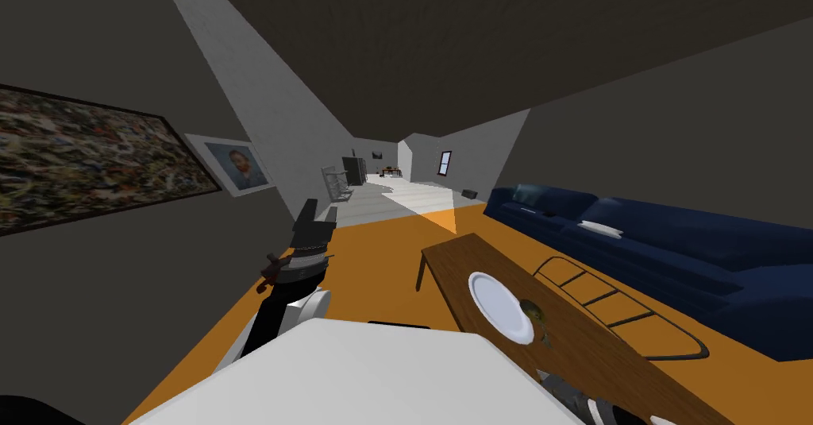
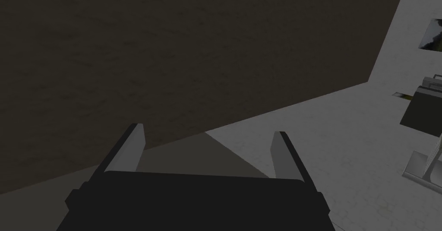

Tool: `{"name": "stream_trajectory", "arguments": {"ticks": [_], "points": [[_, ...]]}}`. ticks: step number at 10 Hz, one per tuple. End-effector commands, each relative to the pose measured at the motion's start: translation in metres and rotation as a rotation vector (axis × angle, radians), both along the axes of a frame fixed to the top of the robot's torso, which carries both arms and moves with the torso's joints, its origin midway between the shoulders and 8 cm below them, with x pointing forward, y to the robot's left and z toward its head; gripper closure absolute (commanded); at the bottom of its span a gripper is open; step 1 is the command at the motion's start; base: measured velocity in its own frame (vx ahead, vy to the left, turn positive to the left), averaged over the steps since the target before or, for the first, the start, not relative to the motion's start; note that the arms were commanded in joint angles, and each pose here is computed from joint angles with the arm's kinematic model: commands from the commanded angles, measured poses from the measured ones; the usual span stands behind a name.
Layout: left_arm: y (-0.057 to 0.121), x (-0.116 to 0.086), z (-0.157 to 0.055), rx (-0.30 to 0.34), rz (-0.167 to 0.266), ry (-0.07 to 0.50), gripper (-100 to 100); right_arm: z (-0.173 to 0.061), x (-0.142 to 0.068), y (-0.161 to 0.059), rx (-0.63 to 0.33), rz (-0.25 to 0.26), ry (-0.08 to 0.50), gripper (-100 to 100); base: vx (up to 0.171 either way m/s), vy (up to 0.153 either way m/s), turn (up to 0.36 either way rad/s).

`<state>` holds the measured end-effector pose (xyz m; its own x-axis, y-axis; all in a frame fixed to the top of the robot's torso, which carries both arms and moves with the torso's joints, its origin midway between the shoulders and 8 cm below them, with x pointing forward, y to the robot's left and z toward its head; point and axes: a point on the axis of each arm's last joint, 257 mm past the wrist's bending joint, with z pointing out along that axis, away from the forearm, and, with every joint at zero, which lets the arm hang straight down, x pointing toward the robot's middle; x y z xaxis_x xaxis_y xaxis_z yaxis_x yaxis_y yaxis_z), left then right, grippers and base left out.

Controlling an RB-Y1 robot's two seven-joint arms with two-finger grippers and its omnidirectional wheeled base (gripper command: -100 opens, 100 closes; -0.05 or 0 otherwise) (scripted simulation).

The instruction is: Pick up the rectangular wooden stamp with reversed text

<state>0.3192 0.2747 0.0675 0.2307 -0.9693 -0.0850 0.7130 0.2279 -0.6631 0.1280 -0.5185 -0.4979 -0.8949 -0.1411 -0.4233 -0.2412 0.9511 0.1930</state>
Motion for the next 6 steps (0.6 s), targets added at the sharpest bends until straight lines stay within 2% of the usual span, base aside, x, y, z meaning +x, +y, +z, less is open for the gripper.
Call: {"name": "stream_trajectory", "arguments": {"ticks": [1, 2, 3, 4, 5, 6], "points": [[0.0, 0.0, 0.0, 0.0, 0.0, 0.0, 0, -0.003, -0.039, -0.031, -0.077, 0.013, 0.07, -100, 0.011, -0.065, 0.251], [0.0, 0.0, 0.0, 0.0, 0.0, 0.0, 0, -0.005, -0.064, -0.049, -0.125, 0.014, 0.117, -100, -0.005, -0.063, 0.221], [0.0, 0.0, 0.0, 0.0, 0.0, 0.0, 0, -0.005, -0.064, -0.049, -0.125, 0.014, 0.117, -100, -0.008, -0.046, 0.074], [0.0, 0.0, 0.0, 0.0, 0.0, 0.0, 0, -0.008, -0.085, -0.06, -0.156, 0.021, 0.157, -100, -0.005, -0.029, 0.099], [0.0, 0.0, 0.0, 0.0, 0.0, 0.0, 0, -0.008, -0.085, -0.06, -0.156, 0.021, 0.157, -100, -0.003, -0.018, 0.072], [0.0, 0.0, 0.0, 0.0, 0.0, 0.0, 0, -0.013, -0.122, -0.071, -0.196, 0.033, 0.223, -100, -0.001, -0.017, 0.209]]}}
